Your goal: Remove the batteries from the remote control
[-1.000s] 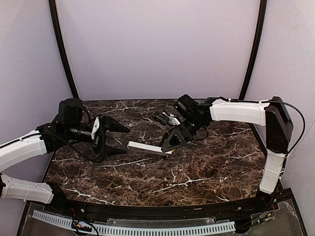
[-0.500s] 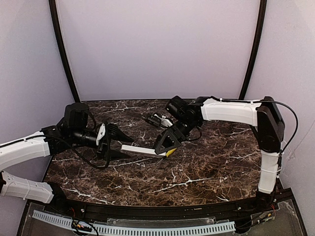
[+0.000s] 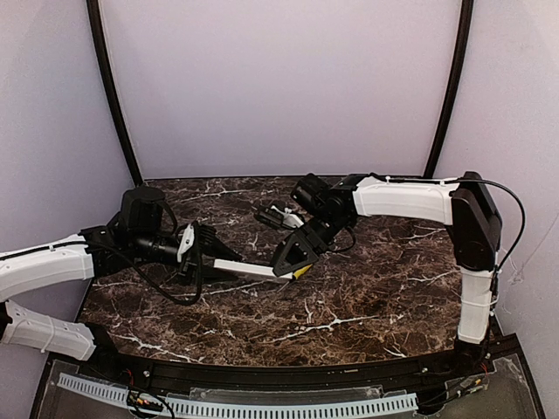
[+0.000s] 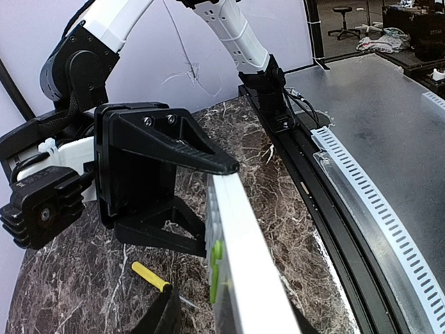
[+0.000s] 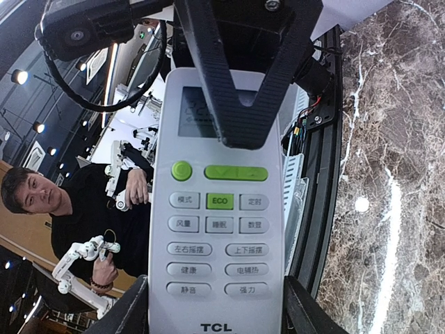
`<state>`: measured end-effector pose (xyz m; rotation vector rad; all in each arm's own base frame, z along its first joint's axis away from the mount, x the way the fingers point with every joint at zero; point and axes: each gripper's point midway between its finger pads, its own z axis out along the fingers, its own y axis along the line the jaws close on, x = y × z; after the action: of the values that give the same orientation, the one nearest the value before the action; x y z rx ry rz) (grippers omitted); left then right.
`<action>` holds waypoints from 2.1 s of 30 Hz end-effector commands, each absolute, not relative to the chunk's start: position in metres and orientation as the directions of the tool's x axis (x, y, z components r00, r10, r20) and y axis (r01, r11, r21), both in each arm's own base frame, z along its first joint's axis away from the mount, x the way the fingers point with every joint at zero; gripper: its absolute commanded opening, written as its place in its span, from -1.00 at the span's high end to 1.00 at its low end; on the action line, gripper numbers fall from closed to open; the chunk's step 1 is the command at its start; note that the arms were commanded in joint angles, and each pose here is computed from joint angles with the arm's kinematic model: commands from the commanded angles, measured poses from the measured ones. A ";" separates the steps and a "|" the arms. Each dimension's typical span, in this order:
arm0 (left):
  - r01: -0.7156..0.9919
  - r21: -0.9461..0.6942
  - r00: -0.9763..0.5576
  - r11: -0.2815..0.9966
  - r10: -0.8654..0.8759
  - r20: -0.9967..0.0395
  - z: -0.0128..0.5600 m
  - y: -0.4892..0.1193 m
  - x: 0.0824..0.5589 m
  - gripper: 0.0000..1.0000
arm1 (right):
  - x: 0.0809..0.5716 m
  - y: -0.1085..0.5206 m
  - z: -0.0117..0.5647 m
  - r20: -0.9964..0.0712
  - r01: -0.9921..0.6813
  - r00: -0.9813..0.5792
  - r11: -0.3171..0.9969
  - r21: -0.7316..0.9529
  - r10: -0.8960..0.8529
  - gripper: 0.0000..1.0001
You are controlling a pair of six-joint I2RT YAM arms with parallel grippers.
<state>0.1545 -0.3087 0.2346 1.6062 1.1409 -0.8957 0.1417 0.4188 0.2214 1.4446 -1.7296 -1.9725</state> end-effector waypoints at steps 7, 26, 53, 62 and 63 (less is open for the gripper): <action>0.944 0.311 0.328 -0.108 0.239 -0.914 0.235 -0.312 0.153 0.65 | 0.140 0.425 0.234 -0.572 -0.431 -0.520 -0.384 0.817 -0.634 1.00; 0.966 0.254 0.256 -0.041 0.240 -0.936 0.245 -0.312 0.159 0.99 | 0.172 0.419 0.262 -0.687 -0.661 -0.490 -0.285 0.694 -0.537 -0.59; 0.952 -0.032 -0.099 0.306 0.207 -0.973 0.284 -0.308 0.208 0.99 | 0.257 0.364 0.298 -0.898 -0.890 -0.410 0.282 0.358 -0.156 -0.93; 0.848 -0.324 -0.457 0.419 0.272 -0.847 0.270 -0.325 0.246 0.99 | 0.271 0.343 0.303 -0.906 -0.846 -0.412 0.410 0.339 -0.100 -0.96; 0.838 -0.348 -0.484 0.421 0.275 -0.831 0.267 -0.327 0.250 0.99 | 0.273 0.339 0.303 -0.906 -0.836 -0.414 0.431 0.339 -0.091 -0.97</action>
<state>0.2418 -0.3263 0.2849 1.0171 1.7711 -0.9580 0.2603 0.3534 0.2942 1.5472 -3.0921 -1.9316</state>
